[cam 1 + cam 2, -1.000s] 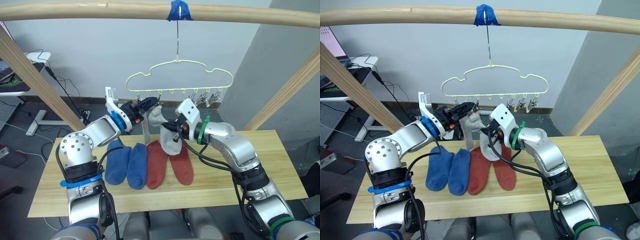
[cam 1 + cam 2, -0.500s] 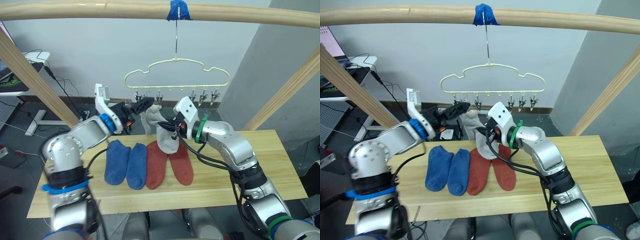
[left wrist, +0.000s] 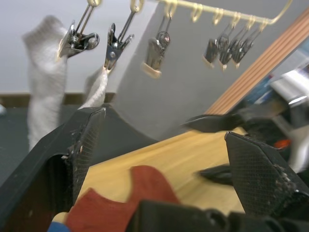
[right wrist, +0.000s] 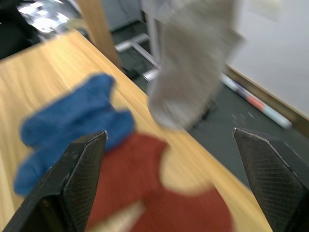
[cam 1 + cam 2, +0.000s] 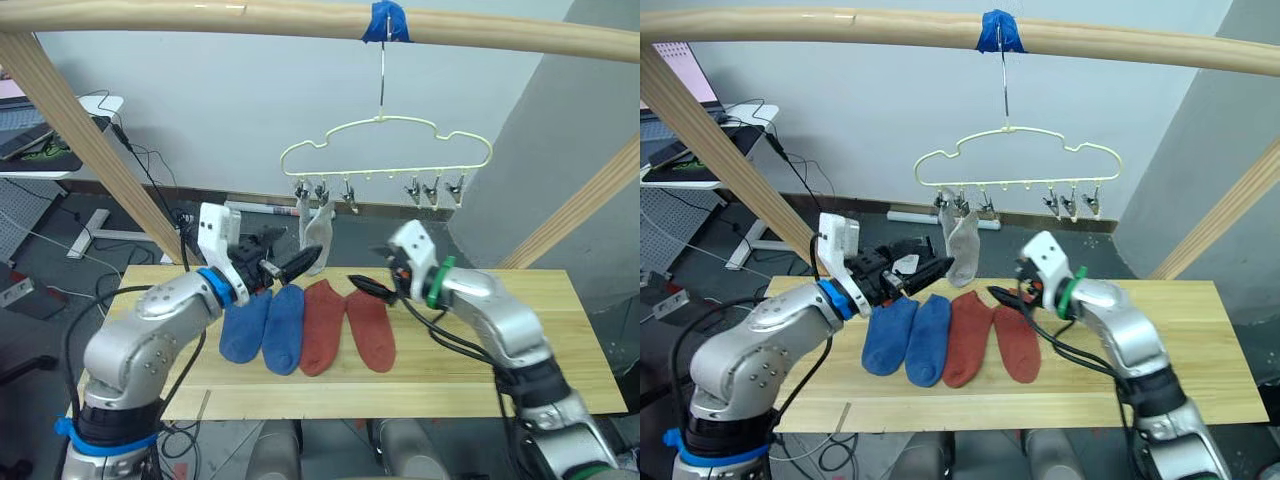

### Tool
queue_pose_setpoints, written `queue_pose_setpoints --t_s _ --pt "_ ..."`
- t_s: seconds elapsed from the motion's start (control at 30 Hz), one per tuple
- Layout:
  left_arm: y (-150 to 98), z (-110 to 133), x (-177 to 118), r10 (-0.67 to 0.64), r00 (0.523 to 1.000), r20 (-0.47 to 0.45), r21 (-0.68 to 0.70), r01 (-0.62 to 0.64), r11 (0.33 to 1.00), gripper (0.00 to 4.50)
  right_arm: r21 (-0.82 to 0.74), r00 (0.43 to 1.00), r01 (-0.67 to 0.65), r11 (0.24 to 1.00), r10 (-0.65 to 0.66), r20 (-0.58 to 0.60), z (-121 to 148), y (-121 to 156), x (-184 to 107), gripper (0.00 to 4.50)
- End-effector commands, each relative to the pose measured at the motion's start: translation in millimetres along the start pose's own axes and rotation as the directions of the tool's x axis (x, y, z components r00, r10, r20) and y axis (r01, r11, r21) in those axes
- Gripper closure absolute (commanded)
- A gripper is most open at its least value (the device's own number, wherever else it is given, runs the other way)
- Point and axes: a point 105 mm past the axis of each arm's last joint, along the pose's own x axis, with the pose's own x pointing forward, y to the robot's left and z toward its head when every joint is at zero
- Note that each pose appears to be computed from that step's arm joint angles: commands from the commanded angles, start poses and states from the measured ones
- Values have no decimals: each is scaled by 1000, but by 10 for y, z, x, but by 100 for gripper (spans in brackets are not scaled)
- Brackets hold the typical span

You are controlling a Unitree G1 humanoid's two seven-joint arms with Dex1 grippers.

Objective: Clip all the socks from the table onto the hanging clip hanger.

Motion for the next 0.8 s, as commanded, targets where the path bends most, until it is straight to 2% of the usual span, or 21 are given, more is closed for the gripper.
queue_pose_setpoints --t_s 0.03,0.13,0.23,0.33,0.43,0.8 --pt "-104 140 123 -25 993 117 116 11 993 0 -9 988 -50 999 51 147 352 80 -226 3" --pt "-87 150 249 5 984 177 144 -31 989 0 -36 974 -108 994 113 195 477 198 -355 3" --pt "-95 127 299 2 980 198 166 -35 985 0 -26 973 -108 994 111 202 504 219 -385 3" --pt "-178 109 407 -25 972 234 172 -16 985 64 -19 968 -96 995 98 233 581 252 -414 0" --pt "-174 56 496 -12 972 235 171 -30 985 153 -23 963 -80 997 84 256 669 278 -424 0" --pt "-67 14 616 57 960 274 172 -107 979 153 -17 953 -62 998 64 297 828 291 -470 0"
